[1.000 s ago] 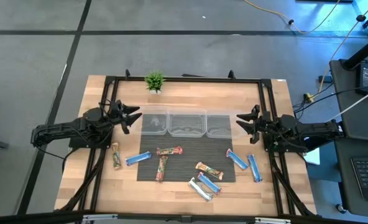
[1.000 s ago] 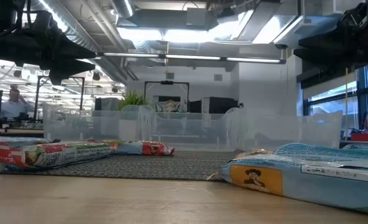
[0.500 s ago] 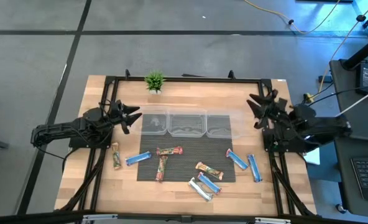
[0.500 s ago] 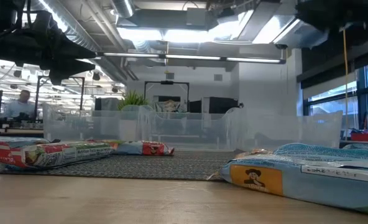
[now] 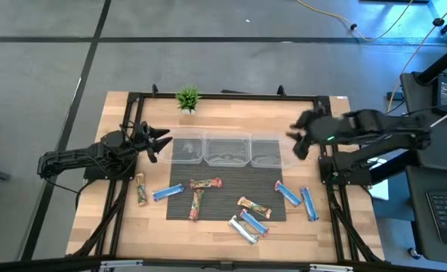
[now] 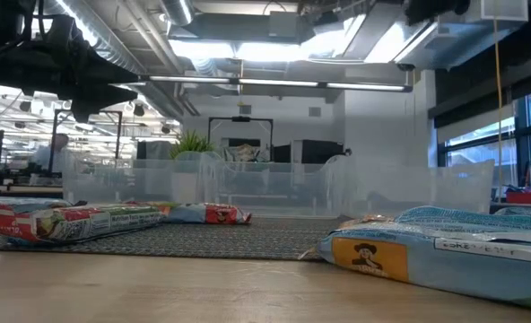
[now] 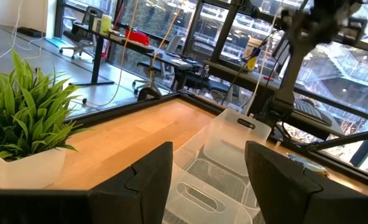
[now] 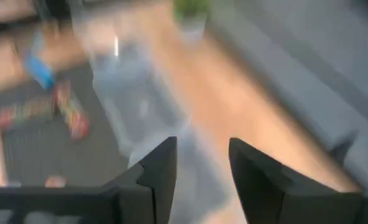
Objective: Pick and place Granola Bars by type
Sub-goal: Put the blue granola bar into the right transparent bin
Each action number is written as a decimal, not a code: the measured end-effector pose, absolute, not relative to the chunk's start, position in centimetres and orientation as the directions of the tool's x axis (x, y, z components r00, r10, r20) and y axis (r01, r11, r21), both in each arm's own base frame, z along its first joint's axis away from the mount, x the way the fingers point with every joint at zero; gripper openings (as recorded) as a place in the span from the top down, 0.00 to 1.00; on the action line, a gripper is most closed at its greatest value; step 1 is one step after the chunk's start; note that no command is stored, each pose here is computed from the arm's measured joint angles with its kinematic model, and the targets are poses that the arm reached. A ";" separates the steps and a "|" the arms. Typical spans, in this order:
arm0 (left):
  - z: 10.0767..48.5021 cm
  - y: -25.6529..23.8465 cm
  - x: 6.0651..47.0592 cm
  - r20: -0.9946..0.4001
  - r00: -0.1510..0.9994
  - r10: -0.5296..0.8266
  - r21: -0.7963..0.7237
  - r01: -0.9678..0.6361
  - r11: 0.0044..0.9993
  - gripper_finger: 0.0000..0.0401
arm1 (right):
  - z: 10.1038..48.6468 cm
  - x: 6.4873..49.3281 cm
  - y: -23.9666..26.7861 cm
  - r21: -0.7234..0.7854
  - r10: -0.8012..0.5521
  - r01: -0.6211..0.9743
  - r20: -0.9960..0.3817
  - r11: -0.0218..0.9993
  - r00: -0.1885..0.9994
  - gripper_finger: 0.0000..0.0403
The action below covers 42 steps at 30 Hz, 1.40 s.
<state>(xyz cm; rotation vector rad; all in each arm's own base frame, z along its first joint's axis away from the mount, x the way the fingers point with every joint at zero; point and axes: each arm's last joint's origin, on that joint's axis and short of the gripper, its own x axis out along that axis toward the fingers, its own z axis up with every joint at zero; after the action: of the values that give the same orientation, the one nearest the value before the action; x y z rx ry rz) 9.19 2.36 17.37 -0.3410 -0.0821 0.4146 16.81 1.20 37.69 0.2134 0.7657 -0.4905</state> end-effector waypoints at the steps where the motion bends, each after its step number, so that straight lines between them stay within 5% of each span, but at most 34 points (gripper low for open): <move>1: 17.4 2.4 9.2 0.009 0.913 0.408 -0.341 -0.381 0.860 0.52 | 37.1 17.5 1.6 0.022 -0.306 0.500 -0.767 0.866 0.564 0.63; 9: 17.4 2.4 9.2 0.009 0.913 0.408 -0.341 -0.381 0.860 0.52 | 30.3 21.5 6.1 0.059 -0.074 0.534 -0.972 0.843 0.224 0.63; 16: 17.4 2.4 9.2 0.009 0.913 0.408 -0.341 -0.381 0.859 0.52 | 24.7 22.3 8.9 -0.032 -0.070 0.558 -0.996 0.829 0.048 0.63; 23: 17.4 2.4 9.2 0.009 0.913 0.408 -0.341 -0.381 0.859 0.52 | 21.1 22.2 9.4 -0.145 -0.091 0.707 -0.989 0.692 -0.114 0.63; 34: 17.4 2.4 9.2 0.009 0.913 0.408 -0.341 -0.381 0.860 0.52 | 20.3 22.6 9.8 -0.133 -0.074 0.683 -0.991 0.718 -0.115 0.61; 42: 17.4 2.4 9.2 0.009 0.913 0.408 -0.341 -0.381 0.859 0.52 | 20.3 22.7 10.0 -0.116 -0.068 0.662 -0.993 0.741 -0.098 0.39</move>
<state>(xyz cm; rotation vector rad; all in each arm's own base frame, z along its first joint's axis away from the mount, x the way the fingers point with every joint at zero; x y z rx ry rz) 9.18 2.36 17.37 -0.3409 -0.0823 0.4145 22.73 10.02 20.33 0.4969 1.5607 -0.6561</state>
